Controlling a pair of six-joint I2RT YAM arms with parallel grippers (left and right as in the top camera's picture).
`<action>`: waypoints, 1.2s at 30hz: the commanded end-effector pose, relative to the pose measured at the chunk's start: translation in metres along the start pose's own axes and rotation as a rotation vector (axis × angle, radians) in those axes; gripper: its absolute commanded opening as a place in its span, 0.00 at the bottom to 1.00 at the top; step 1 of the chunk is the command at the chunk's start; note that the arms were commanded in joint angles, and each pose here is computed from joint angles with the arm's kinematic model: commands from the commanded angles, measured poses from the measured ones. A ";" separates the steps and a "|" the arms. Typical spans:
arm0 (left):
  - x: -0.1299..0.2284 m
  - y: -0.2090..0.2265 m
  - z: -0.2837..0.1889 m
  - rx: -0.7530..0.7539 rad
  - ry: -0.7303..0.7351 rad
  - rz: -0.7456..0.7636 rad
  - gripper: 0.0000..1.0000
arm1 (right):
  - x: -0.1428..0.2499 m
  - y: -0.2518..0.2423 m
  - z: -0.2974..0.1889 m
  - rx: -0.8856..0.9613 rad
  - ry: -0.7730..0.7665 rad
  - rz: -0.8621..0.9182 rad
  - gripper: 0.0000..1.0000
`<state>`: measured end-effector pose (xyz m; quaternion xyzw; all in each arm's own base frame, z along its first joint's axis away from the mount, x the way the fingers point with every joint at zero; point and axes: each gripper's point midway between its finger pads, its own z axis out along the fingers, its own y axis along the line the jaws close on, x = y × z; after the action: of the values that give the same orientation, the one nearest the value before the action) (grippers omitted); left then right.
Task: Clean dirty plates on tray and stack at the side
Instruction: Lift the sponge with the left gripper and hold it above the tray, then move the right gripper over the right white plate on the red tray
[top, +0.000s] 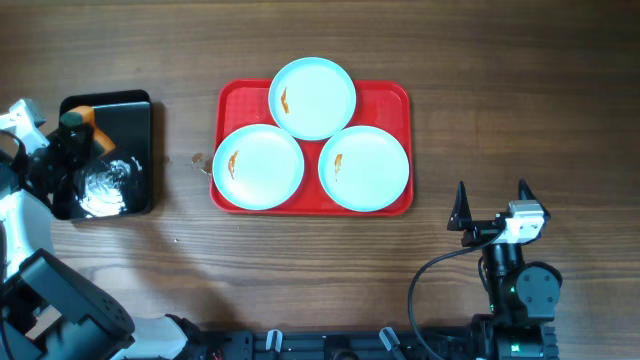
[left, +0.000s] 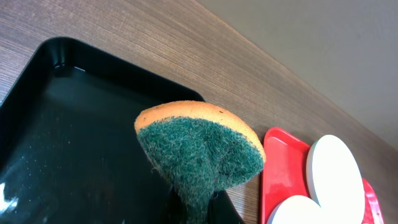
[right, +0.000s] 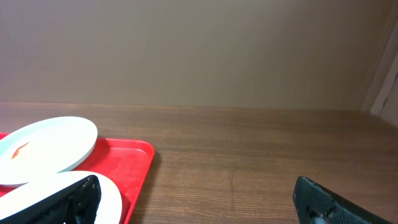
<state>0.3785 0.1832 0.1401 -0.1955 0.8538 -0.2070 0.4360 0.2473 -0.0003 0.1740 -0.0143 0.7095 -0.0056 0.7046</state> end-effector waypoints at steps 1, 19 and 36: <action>-0.005 -0.010 -0.005 0.031 -0.019 0.012 0.04 | 0.000 -0.001 0.000 0.006 -0.001 -0.009 1.00; -0.013 -0.014 -0.004 0.042 -0.043 -0.053 0.04 | 0.000 -0.001 0.000 0.006 -0.001 -0.009 1.00; 0.007 -0.013 -0.004 0.036 0.031 -0.128 0.04 | -0.009 0.104 -0.035 -0.582 0.386 1.266 1.00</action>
<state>0.3750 0.1777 0.1360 -0.2444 0.8451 -0.2397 0.4106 0.2313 0.0702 0.1821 0.1208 0.6874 0.4101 0.5871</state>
